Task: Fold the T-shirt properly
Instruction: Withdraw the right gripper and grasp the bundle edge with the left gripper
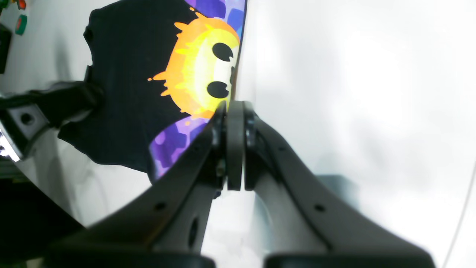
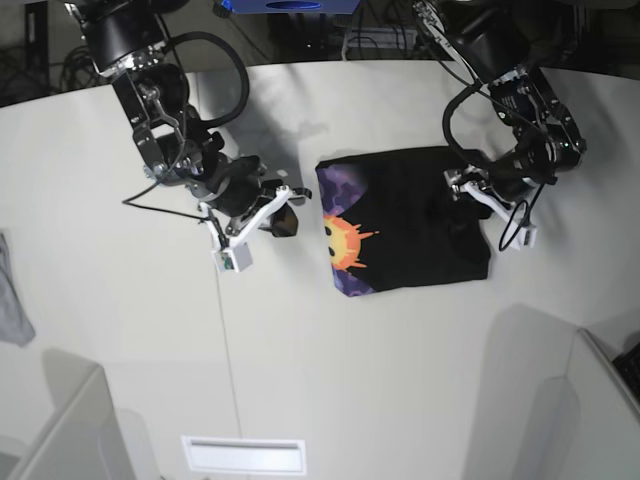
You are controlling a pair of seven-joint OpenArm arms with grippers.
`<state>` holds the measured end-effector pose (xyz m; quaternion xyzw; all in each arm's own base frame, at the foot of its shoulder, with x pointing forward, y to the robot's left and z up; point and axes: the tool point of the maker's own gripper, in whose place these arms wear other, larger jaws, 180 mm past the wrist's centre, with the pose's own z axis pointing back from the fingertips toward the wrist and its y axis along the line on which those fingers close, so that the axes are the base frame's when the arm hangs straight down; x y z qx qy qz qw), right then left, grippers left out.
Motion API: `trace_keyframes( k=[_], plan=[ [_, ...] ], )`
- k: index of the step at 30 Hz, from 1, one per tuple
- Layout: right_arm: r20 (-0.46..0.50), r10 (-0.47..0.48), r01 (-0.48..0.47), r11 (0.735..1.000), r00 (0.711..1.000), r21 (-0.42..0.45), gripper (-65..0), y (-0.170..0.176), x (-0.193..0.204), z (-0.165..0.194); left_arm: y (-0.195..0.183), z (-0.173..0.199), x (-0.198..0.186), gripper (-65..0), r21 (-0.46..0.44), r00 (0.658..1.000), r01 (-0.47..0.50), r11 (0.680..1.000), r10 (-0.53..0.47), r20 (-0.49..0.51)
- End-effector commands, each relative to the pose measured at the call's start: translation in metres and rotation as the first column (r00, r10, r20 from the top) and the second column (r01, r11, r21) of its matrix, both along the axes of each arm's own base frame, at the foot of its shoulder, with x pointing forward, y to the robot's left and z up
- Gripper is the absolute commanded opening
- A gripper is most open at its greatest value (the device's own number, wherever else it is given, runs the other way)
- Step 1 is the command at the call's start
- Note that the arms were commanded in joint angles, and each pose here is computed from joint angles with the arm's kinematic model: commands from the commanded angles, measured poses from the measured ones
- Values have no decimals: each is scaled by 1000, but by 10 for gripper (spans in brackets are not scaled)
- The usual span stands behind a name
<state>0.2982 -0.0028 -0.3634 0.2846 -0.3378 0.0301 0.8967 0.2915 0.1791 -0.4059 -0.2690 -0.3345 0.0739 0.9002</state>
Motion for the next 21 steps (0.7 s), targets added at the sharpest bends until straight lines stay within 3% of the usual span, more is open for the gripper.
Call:
trace_keyframes(
  k=[1, 5, 10, 12, 18, 19, 21],
  plan=[
    [54, 0, -1, 1000, 999, 8, -650, -1, 10, 14, 2, 9, 10, -87, 8, 999, -3, 1000, 2, 50],
    [54, 0, -1, 1000, 999, 8, -650, -1, 10, 14, -18, 10, 18, -87, -10, 995, 32, 999, -31, 93],
    [55, 0, 0, 1000, 998, -10, -650, -8, 10, 12, -31, -3, 16, -104, -44, 998, 43, 998, -41, 44],
    [58, -2, 3, 1000, 998, -17, -650, -11, 11, 11, -32, -7, 14, -183, -51, 999, 41, 998, -40, 31],
    [64, -18, 21, 999, 998, -40, -650, -24, 14, 10, -22, -22, 8, -604, -60, 999, 16, 998, -18, -35],
    [60, -40, 42, 998, 997, -40, -650, -31, 15, 9, -15, -24, 7, -650, -49, 999, 10, 999, -12, -44],
    [50, -85, 87, 996, 995, -37, -650, -44, 15, 7, -13, -25, 7, -650, -32, 998, 26, 999, -27, -59]
  ],
)
